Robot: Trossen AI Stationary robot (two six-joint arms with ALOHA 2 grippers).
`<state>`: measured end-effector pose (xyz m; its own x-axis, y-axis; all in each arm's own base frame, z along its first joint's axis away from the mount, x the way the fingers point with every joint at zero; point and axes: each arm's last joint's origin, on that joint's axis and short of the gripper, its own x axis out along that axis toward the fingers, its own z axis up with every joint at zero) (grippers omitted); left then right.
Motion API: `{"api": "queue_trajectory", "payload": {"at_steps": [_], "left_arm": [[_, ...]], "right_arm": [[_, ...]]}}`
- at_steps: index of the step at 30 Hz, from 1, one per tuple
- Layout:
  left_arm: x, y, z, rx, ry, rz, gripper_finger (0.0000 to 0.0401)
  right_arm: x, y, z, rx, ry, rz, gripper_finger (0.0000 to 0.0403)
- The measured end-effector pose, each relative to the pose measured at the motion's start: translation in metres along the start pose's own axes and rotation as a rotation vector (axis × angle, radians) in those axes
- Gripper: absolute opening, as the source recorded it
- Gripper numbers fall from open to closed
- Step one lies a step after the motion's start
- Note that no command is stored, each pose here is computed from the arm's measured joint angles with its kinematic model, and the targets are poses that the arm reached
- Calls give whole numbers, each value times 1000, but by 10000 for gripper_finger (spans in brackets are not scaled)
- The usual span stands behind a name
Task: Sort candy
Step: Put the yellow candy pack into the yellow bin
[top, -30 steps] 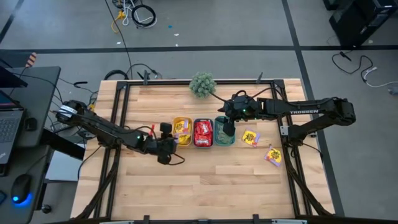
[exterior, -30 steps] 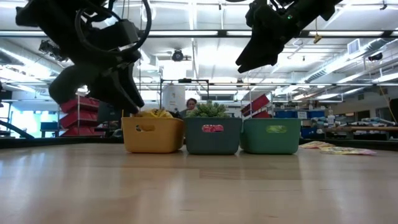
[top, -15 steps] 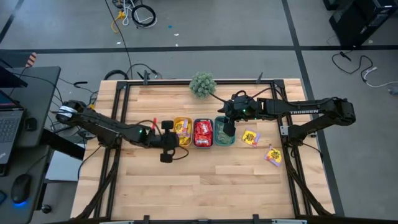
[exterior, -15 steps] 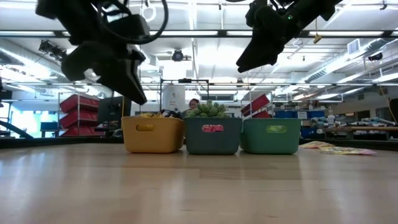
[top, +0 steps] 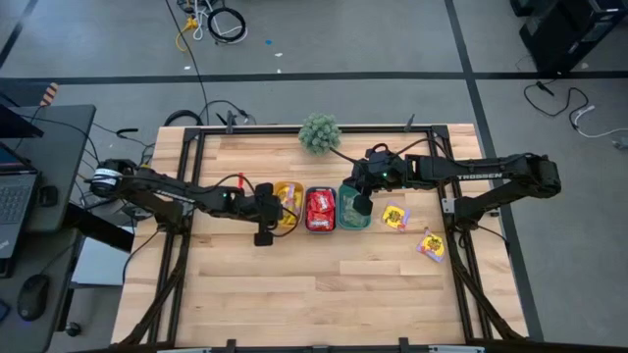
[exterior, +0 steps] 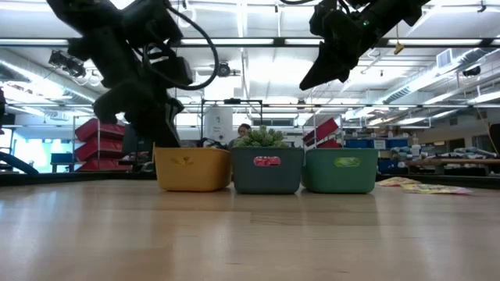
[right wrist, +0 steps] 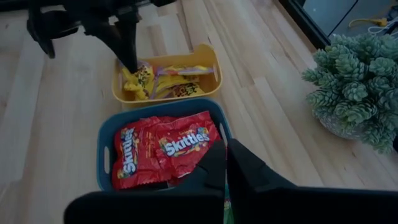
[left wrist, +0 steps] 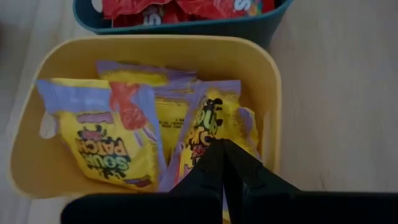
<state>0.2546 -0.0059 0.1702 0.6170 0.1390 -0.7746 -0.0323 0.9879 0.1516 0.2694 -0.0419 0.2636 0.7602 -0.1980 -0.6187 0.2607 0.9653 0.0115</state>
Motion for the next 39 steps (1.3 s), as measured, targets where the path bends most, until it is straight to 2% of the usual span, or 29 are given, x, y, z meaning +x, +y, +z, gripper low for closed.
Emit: {"api": "queue_trajectory", "payload": {"at_steps": [12, 20, 25, 31, 36, 39], "left_arm": [[5, 7, -5, -22, -18, 18, 0], [-15, 9, 13, -32, -120, -4, 0], [-27, 10, 10, -65, -237, -38, 0], [-31, 9, -3, -104, -433, -81, 0], [-31, 8, -13, -127, -559, -84, 0], [-30, 7, -20, -147, -607, -89, 0]], "right_arm": [[0, 0, 0, 0, 1, 1, 23], [0, 0, -1, -7, 10, 0, 37], [1, 2, -3, -63, -3, -8, 37], [13, 3, -24, -63, -63, -7, 7], [22, 2, -47, -14, -100, 2, 5], [23, 1, -62, 27, -72, 3, 11]]}}
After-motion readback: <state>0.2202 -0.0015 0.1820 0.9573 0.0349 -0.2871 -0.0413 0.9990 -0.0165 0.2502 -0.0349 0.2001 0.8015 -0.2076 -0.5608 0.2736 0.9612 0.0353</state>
